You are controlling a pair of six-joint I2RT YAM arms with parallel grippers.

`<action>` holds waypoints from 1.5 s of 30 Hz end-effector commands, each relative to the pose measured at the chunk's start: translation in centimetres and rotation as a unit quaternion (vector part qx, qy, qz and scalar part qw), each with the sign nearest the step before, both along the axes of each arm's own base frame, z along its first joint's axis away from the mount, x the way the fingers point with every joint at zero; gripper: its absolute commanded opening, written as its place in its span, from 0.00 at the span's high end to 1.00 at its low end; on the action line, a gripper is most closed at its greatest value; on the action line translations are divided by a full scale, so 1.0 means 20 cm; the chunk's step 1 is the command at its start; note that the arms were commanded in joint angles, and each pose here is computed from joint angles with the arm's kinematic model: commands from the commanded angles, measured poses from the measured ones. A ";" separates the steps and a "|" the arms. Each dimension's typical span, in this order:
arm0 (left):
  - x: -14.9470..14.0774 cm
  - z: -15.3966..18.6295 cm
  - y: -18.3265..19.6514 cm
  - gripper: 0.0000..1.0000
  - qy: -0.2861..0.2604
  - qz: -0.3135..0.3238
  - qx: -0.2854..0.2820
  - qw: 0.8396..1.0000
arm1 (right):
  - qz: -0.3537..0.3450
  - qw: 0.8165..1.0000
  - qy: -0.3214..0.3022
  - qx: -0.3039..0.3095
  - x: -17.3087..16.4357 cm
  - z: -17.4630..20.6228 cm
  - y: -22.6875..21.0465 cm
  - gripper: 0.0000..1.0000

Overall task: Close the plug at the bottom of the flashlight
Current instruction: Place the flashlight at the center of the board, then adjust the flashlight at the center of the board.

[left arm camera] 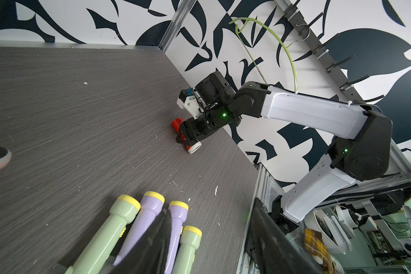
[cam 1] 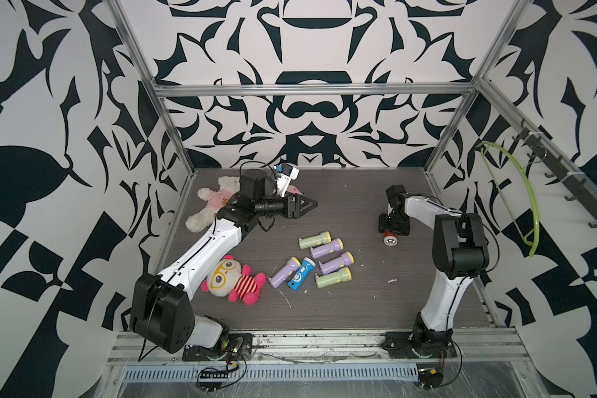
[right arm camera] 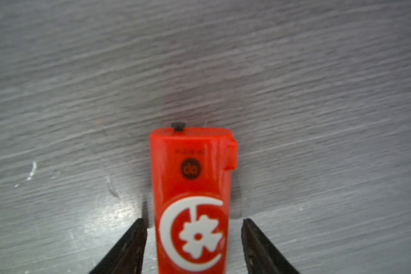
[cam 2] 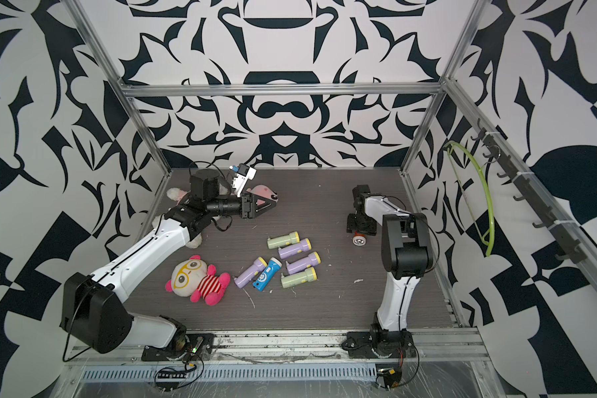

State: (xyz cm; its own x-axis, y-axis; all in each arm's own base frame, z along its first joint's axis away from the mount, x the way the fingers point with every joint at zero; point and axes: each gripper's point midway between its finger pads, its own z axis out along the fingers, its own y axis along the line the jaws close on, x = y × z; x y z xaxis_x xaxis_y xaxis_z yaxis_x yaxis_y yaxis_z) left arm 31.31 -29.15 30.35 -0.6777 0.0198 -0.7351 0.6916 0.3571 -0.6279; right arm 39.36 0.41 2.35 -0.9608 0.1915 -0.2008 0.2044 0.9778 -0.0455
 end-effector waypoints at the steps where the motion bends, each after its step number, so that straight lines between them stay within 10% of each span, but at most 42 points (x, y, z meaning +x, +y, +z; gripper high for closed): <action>1: -0.01 0.05 0.01 0.41 -0.013 -0.005 -0.010 1.000 | -0.010 0.999 -0.033 -0.010 0.04 0.17 -0.03 0.33; 8: -0.01 0.05 0.01 0.43 -0.009 -0.003 -0.005 1.000 | 0.013 0.995 -0.103 0.003 0.00 0.46 0.02 0.32; 19: 0.13 -0.09 0.10 0.47 0.059 0.065 0.023 0.996 | 0.283 0.939 -0.185 0.064 -0.20 0.74 0.90 0.43; 23: 0.14 -0.19 0.17 0.48 0.101 0.088 0.023 0.991 | 0.341 0.917 -0.184 0.097 -0.28 0.72 1.13 0.47; 31: 0.14 -0.39 0.40 0.52 0.153 0.184 0.055 0.969 | 0.419 0.890 -0.134 0.118 -0.41 0.50 1.47 0.94; 38: 0.19 -0.53 0.69 0.48 0.201 0.306 0.053 0.929 | 0.440 0.881 -0.105 0.139 -0.46 0.40 1.68 0.91; 45: 0.17 -0.53 0.70 0.48 0.197 0.306 0.023 0.931 | 0.441 0.884 -0.084 0.131 -0.40 0.29 1.78 0.92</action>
State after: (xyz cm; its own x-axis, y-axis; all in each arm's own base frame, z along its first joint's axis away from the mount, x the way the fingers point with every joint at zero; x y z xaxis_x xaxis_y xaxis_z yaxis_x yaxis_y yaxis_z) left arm 34.58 -14.95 19.31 -0.8006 -0.4156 -0.4316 0.0554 0.6658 -0.7440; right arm 30.33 34.89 7.00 -0.7201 -0.5755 -0.3876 -0.6660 0.7299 0.1537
